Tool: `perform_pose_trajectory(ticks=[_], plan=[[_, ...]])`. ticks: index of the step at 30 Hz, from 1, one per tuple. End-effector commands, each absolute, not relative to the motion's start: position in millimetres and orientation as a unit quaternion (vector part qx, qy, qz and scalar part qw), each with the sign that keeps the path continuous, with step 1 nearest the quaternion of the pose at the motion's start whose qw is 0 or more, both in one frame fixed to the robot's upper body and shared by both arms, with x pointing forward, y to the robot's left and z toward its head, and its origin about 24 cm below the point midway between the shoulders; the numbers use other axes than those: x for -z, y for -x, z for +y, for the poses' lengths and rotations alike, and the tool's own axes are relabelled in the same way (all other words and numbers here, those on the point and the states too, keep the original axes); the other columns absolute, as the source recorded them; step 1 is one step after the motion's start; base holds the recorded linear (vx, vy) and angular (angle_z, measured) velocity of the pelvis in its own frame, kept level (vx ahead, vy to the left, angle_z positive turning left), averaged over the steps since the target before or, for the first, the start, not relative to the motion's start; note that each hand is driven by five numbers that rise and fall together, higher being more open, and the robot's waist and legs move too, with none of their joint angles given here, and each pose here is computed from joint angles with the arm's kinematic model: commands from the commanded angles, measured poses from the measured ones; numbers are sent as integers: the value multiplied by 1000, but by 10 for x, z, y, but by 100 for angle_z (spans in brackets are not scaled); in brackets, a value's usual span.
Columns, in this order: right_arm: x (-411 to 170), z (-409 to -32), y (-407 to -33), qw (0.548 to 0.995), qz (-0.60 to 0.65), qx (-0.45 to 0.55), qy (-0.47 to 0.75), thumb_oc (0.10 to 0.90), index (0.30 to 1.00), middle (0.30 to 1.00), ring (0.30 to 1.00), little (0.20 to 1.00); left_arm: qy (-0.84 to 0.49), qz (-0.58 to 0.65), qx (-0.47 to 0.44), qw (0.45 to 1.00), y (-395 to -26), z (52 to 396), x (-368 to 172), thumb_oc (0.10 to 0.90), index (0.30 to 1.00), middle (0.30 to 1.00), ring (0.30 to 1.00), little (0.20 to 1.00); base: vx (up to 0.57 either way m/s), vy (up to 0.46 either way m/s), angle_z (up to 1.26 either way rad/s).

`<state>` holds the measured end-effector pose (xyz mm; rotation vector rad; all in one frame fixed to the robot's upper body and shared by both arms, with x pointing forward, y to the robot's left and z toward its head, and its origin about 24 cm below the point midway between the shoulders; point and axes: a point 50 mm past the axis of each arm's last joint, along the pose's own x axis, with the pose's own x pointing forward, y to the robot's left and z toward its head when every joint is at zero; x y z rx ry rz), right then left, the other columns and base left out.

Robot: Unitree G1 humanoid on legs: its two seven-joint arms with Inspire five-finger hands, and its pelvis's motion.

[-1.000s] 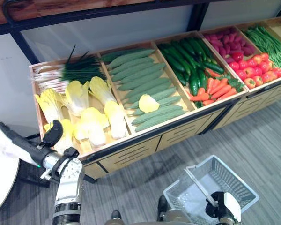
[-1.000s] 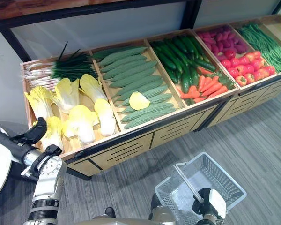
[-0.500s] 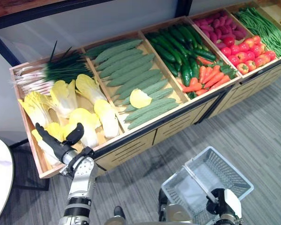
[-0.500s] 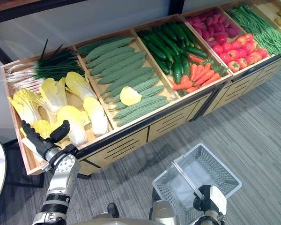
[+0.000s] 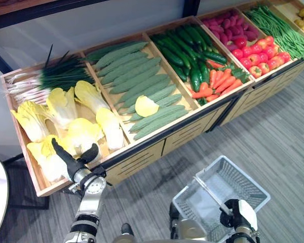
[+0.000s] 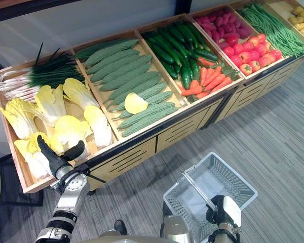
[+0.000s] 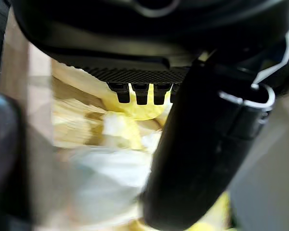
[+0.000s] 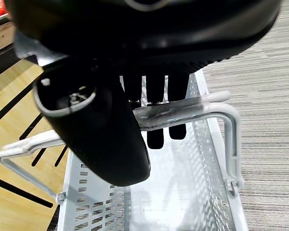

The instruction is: Get the vegetables into the basket

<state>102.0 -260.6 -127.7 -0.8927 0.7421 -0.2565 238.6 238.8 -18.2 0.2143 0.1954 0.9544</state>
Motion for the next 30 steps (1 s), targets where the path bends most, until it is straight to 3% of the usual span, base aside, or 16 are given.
perform_pose_trajectory(ticks=[1, 7, 8, 9, 11, 12, 13, 21, 30], plan=[[1198, -2513, -1169, 851, 286, 106, 428, 400, 300, 300, 300, 300, -199, 101, -502, 835, -2392, 2711, 117, 900, 1000, 1000, 1000, 1000, 18, -3, -9], [1192, -2528, -1174, 853, 285, 99, 425, 400, 300, 300, 300, 300, -269, 179, -458, 828, -2268, 2781, 369, 900, 1000, 1000, 1000, 1000, 10, 4, -6], [1195, -2539, -1168, 853, 286, 94, 427, 400, 300, 300, 300, 300, -288, 194, -458, 818, -2237, 2822, 410, 873, 962, 962, 962, 962, 7, 10, -5], [1189, -2528, -1190, 854, 282, 91, 427, 400, 300, 300, 300, 300, -297, 210, -459, 811, -2204, 2851, 455, 824, 893, 893, 893, 893, 11, 12, -6], [1180, -2535, -1202, 855, 278, 87, 429, 400, 300, 300, 300, 300, -324, 238, -450, 797, -2150, 2885, 539, 596, 575, 575, 575, 575, 14, 18, -7], [1169, -2537, -1221, 856, 274, 85, 430, 400, 300, 300, 300, 300, -339, 251, -440, 793, -2131, 2890, 574, 531, 484, 484, 484, 484, 8, 18, -9], [1163, -2535, -1232, 857, 272, 82, 431, 400, 300, 300, 300, 300, -349, 267, -438, 784, -2088, 2924, 618, 400, 300, 300, 300, 300, 3, 14, -11], [1133, -2576, -1300, 853, 262, 67, 446, 400, 300, 300, 300, 300, -325, 389, -444, 739, -1786, 2992, 908, 400, 300, 300, 300, 300, 1, 27, -9], [1134, -2585, -1268, 850, 259, 55, 455, 400, 300, 300, 300, 300, -196, 425, -596, 652, -1476, 3071, 977, 400, 300, 300, 300, 300, 11, 17, -6]])
